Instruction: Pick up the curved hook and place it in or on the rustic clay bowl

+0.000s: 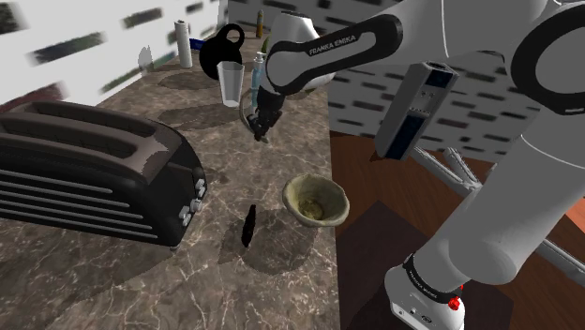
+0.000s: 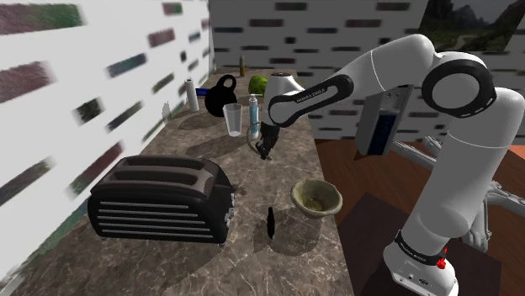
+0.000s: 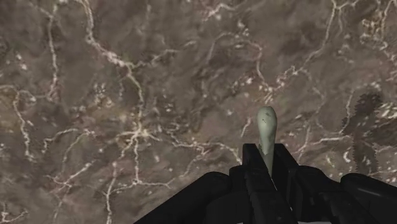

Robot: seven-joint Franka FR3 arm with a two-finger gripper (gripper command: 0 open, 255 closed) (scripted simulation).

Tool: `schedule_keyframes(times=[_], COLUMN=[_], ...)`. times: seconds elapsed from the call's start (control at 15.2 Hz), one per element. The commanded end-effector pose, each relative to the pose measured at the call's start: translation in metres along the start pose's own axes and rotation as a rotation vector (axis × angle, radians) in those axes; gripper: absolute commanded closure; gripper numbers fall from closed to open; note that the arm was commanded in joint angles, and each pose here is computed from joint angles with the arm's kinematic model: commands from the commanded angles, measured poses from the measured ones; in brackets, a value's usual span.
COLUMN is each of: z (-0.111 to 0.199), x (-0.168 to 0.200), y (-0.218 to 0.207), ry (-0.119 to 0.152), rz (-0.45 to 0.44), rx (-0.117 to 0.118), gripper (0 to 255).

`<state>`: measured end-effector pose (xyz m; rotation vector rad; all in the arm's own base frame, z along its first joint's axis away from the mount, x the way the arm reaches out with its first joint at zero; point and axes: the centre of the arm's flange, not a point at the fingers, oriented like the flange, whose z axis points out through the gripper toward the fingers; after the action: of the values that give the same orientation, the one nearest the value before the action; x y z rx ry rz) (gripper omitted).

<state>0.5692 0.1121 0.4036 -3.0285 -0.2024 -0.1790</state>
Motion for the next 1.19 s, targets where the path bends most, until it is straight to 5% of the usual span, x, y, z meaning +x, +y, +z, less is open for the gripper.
schedule_keyframes(times=[0.0, 0.86, 1.12], z=[-0.011, -0.076, -0.08], x=[0.002, 0.01, -0.038], y=[-0.001, -0.007, -0.027], ry=[0.0, 0.0, 0.0], rz=[0.0, 0.0, 0.0], rx=[0.0, 0.0, 0.0], gripper=[255, 255, 255])
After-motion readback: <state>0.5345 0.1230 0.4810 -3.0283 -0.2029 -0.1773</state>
